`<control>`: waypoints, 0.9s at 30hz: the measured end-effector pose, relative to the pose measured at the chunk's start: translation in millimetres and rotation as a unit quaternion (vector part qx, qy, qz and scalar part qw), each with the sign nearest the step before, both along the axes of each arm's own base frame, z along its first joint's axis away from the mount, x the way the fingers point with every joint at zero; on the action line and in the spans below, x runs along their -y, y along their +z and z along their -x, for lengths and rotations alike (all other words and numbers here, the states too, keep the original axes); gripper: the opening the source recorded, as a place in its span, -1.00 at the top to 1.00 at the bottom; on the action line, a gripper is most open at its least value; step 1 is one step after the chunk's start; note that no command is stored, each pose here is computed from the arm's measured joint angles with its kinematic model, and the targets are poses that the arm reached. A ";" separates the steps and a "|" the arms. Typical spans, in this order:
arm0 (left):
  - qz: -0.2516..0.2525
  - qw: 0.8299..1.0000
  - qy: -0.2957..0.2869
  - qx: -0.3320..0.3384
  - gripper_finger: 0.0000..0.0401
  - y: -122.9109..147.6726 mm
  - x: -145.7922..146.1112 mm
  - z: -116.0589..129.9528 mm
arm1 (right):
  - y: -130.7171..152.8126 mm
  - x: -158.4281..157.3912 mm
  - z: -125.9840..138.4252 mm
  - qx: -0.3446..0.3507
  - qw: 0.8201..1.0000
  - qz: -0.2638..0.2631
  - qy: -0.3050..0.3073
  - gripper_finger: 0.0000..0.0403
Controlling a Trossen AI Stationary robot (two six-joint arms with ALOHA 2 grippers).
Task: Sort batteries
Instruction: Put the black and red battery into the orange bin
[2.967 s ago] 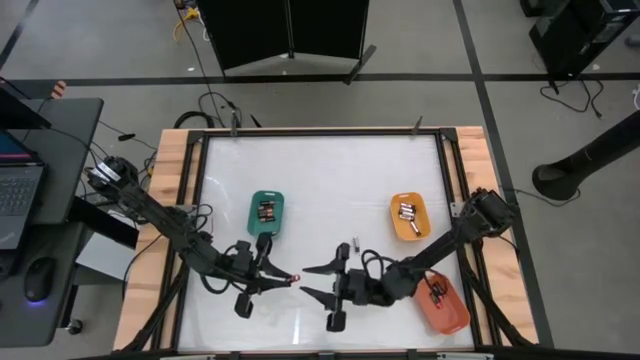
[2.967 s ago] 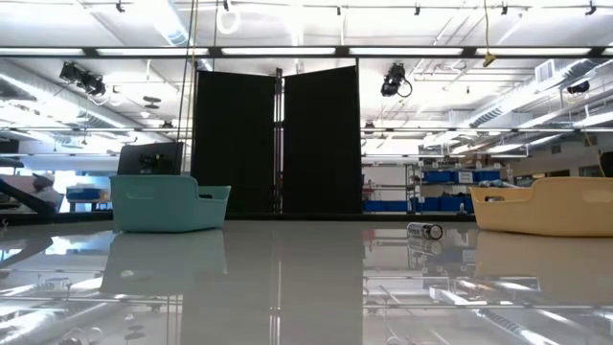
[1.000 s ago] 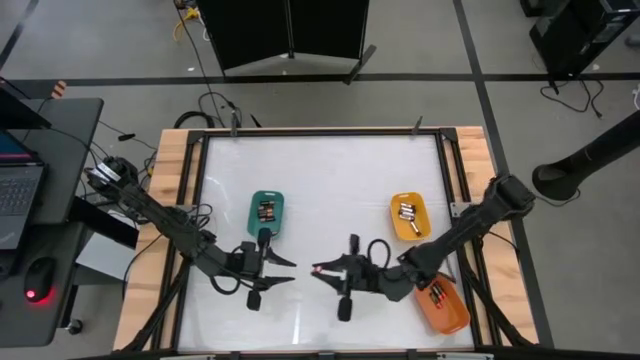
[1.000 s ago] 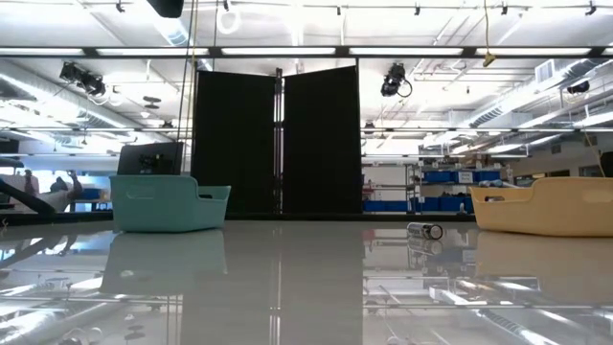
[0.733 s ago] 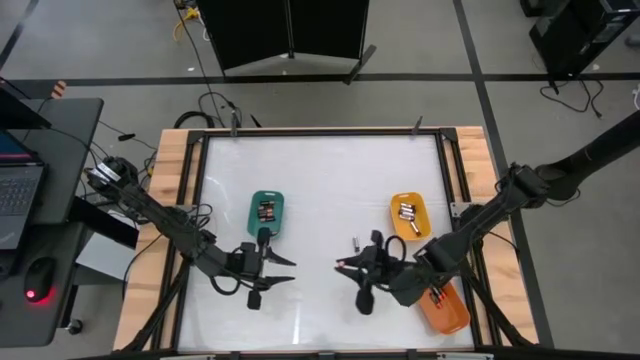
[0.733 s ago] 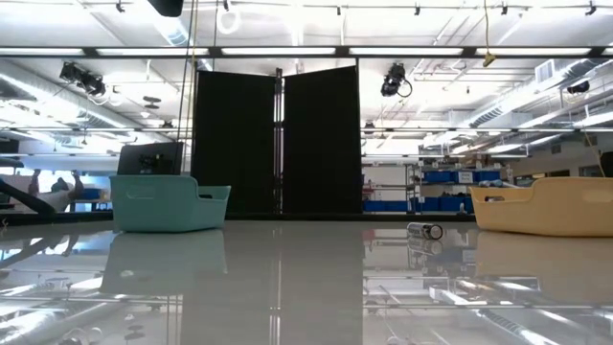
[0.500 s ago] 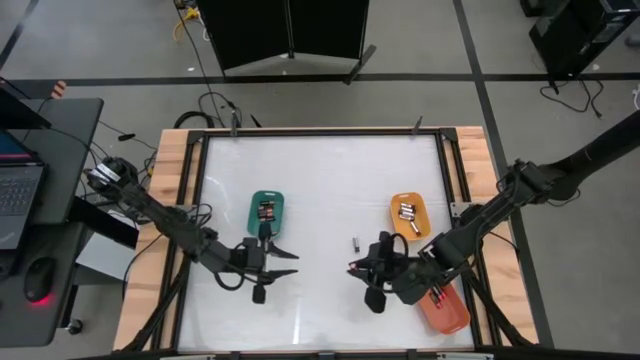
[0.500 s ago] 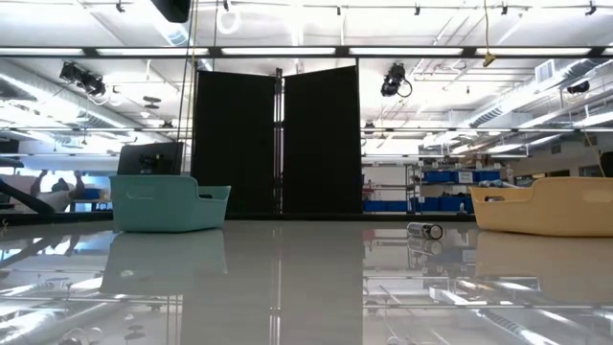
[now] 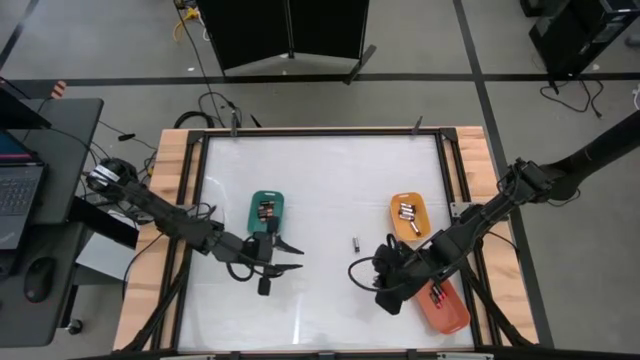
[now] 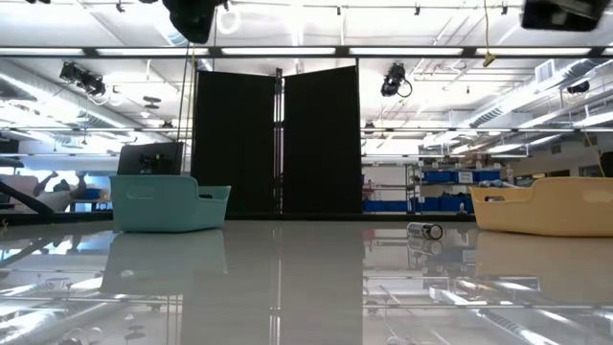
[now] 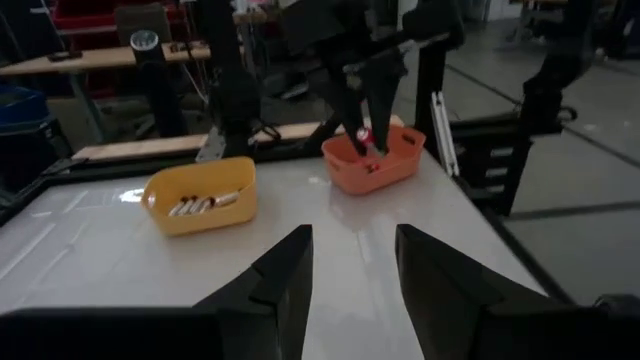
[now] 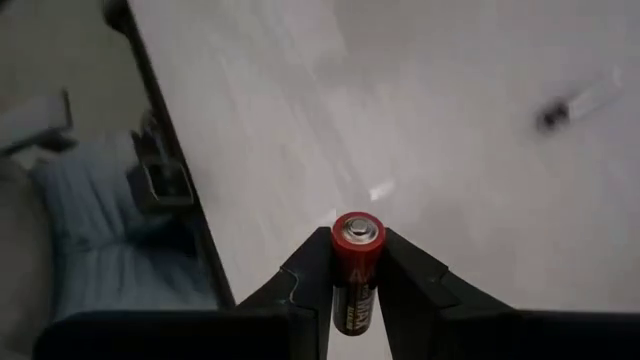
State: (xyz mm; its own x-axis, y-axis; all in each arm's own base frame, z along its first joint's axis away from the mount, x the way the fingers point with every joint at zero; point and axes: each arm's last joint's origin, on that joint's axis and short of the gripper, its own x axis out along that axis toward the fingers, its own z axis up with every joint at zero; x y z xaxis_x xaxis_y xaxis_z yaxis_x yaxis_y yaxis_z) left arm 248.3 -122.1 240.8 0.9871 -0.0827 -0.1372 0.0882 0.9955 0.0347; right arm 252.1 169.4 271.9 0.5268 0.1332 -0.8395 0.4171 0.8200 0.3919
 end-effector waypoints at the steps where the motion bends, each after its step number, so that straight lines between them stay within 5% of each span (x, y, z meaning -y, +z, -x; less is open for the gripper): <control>1: -0.002 1.000 0.001 -0.005 0.24 -1.1 -1.9 -0.8 | -1.1 1.2 1.0 -0.017 1.000 -0.010 -0.001 0.64; 11: -0.046 0.998 0.015 -0.042 0.24 -9.0 -14.9 -5.0 | -9.4 7.0 18.4 -0.190 0.977 -0.090 -0.035 0.64; 17: -0.067 0.995 0.033 -0.067 0.24 -13.9 -26.7 -8.2 | -13.1 9.5 37.3 -0.292 0.951 -0.077 -0.063 0.64; 27: -0.074 0.992 0.058 -0.087 0.24 -17.5 -40.3 -11.7 | -38.3 1.6 59.6 -0.346 0.934 -0.051 -0.071 0.64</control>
